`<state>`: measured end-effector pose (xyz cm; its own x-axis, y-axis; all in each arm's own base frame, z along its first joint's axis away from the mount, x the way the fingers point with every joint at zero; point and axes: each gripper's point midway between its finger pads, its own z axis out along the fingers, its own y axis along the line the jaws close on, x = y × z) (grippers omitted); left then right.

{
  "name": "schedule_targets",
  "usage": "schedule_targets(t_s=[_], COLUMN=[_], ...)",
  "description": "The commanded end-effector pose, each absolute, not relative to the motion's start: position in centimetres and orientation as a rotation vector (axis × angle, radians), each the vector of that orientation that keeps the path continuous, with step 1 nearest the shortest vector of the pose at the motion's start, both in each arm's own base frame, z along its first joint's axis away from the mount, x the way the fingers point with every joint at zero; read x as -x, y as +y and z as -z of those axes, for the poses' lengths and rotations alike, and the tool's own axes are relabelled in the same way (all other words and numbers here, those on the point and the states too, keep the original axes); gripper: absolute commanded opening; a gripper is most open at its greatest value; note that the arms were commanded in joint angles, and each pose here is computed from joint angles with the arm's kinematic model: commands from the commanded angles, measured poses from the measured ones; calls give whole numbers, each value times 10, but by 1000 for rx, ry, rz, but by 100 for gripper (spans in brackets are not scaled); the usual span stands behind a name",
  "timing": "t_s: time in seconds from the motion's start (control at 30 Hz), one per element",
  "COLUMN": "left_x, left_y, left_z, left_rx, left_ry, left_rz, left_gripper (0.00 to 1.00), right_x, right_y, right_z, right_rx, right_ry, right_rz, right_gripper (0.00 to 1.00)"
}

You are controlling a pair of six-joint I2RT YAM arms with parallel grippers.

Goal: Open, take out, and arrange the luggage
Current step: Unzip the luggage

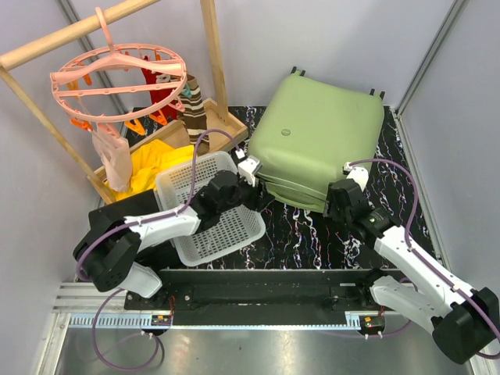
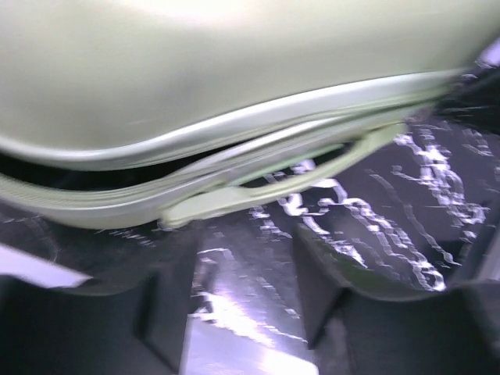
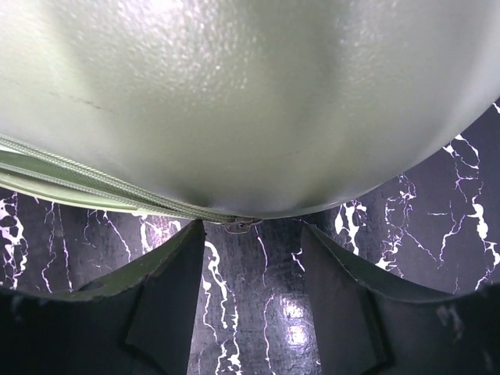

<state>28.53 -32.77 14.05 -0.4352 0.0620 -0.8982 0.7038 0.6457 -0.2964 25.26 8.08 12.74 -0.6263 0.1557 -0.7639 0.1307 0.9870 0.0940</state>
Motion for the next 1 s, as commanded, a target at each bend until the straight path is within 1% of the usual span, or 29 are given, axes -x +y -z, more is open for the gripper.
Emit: schedule_targets(t_s=[0.0, 0.07, 0.13, 0.17, 0.2, 0.3, 0.33, 0.37, 0.43, 0.47, 0.57, 0.67, 0.8, 0.97], left_x=[-263, -245, -239, -231, -233, -226, -225, -224, -223, -223, -226, -235, -255, -264], left_y=[-353, -368, -380, -388, -389, -409, -417, -423, -436, -440, -448, -450, -442, -437], left_z=[-183, -191, -188, -184, -178, -166, -169, -153, -150, -133, -126, -120, -122, -111], left_rx=[-595, -559, -458, -426, -361, -199, -121, -89, 6, 27, 112, 178, 277, 350], left_ry=[1806, 1803, 1833, 1851, 1869, 1912, 1910, 1949, 1973, 2010, 2020, 2008, 1964, 1971], left_rz=[903, 963, 1026, 1049, 1043, 1156, 1228, 1241, 1340, 1346, 1405, 1395, 1302, 1246], left_gripper=[60, 66, 68, 75, 76, 79, 79, 80, 80, 80, 80, 80, 81, 82], right_x=[-262, -262, -264, -265, -267, -269, -268, -268, -268, -268, -266, -264, -263, -266], right_y=[74, 74, 71, 70, 70, 76, 76, 77, 78, 78, 79, 79, 85, 84], right_z=[-136, -135, -136, -137, -140, -139, -139, -140, -141, -140, -141, -143, -135, -120], right_rx=[-248, -260, -277, -288, -297, -305, -313, -325, -333, -335, -339, -365, -380, -418], right_ry=[2185, 2179, 2159, 2149, 2132, 2118, 2114, 2110, 2101, 2103, 2097, 2078, 2095, 2126], right_rz=[-16, -18, -2, -1, -9, -55, -65, -73, -87, -94, -111, -141, -178, -141], right_gripper=[63, 63, 62, 62, 62, 59, 59, 59, 59, 59, 58, 58, 55, 54])
